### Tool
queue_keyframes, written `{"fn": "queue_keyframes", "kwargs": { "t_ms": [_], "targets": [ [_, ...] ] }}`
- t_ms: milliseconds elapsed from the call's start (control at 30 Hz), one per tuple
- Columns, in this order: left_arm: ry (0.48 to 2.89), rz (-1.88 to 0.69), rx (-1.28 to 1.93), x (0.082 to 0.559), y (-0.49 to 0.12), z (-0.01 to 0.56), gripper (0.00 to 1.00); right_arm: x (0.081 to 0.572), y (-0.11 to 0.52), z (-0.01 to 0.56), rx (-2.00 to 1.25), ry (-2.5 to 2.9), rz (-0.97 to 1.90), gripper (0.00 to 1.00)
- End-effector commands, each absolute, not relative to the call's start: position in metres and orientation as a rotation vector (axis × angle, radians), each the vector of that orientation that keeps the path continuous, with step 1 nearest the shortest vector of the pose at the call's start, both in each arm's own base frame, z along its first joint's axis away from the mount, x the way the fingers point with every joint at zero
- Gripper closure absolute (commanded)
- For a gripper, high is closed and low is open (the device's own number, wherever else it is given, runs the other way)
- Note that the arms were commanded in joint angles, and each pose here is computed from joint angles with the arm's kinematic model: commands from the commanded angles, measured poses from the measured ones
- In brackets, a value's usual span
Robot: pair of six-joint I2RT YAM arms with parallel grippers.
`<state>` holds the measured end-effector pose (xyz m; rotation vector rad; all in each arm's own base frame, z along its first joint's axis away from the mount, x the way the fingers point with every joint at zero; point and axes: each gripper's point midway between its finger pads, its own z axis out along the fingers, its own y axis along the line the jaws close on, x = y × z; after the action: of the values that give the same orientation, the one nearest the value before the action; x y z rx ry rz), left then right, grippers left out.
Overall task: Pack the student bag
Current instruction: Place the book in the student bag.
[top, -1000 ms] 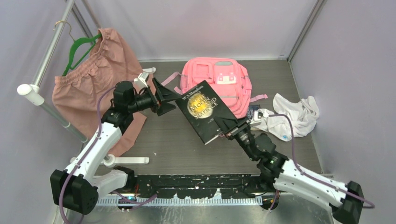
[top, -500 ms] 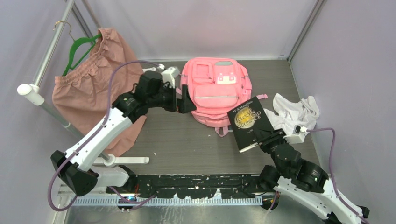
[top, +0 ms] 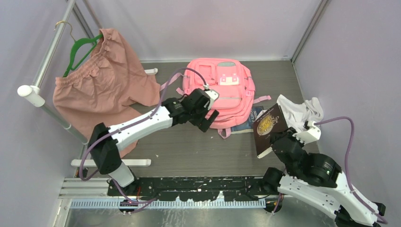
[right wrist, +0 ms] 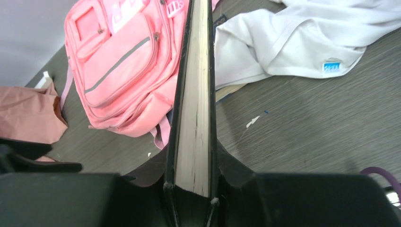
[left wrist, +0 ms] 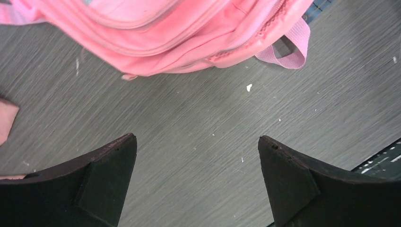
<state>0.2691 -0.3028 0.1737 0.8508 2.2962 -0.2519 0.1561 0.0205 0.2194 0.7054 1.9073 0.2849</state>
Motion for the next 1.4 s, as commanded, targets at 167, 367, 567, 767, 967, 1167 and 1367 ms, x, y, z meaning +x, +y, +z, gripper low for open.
{"fn": "queue_keyframes", "kwargs": {
  "t_ms": [167,367,567,767,967,1167,1367],
  "targets": [
    [2.158,-0.306,1.173,0.279,-0.349,0.157,0.08,0.139,-0.043,0.276,0.851,1.672,0.306,0.99],
    [2.151,-0.243,1.190,0.301,-0.365,0.142,0.20,0.136,-0.046,0.269,0.874,1.653,0.348,0.99],
    [2.144,-0.192,1.180,0.326,-0.381,0.134,0.30,0.135,-0.050,0.270,0.871,1.638,0.354,0.99],
    [2.211,-0.218,1.152,0.347,-0.387,0.127,0.38,0.133,-0.054,0.270,0.881,1.622,0.360,0.99],
    [2.203,-0.197,1.121,0.355,-0.386,0.131,0.44,0.128,-0.062,0.268,0.913,1.593,0.395,0.99],
    [2.246,-0.202,1.164,0.346,-0.382,0.125,0.39,0.129,-0.063,0.267,0.916,1.584,0.396,0.99],
    [2.290,-0.221,1.119,0.340,-0.379,0.116,0.87,0.138,-0.045,0.270,0.849,1.618,0.391,0.99]
  ]
}}
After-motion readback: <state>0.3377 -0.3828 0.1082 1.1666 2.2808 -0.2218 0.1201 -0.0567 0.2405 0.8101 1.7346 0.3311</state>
